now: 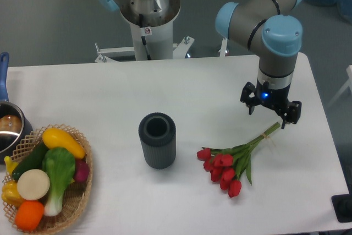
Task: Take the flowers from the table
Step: 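Move the open gripper toward the stems of the red tulips, then lower the gripper down onto the tulip stems below the blooms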
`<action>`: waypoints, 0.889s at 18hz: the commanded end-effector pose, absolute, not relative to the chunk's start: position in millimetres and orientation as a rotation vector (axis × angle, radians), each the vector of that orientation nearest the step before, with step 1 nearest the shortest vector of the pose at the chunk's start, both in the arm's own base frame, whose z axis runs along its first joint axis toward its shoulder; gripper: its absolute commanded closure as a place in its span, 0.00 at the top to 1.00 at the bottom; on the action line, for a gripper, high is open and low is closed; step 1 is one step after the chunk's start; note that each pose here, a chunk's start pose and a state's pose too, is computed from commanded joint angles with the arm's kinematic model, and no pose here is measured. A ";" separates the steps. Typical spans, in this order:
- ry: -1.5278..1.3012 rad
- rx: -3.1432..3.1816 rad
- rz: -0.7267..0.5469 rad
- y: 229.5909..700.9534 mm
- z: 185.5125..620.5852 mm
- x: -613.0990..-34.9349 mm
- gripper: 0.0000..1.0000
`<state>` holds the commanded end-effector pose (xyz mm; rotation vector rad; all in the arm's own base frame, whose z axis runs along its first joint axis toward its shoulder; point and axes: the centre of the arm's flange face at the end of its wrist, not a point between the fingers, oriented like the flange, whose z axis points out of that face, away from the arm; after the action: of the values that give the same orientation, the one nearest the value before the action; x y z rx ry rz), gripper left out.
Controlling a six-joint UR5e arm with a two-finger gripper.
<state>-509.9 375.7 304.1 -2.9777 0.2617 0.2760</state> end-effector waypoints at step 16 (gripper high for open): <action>0.352 -2.984 0.234 425.8 253.6 -525.9 1.00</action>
<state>-525.9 425.8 253.6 -2.9837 0.3520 0.2337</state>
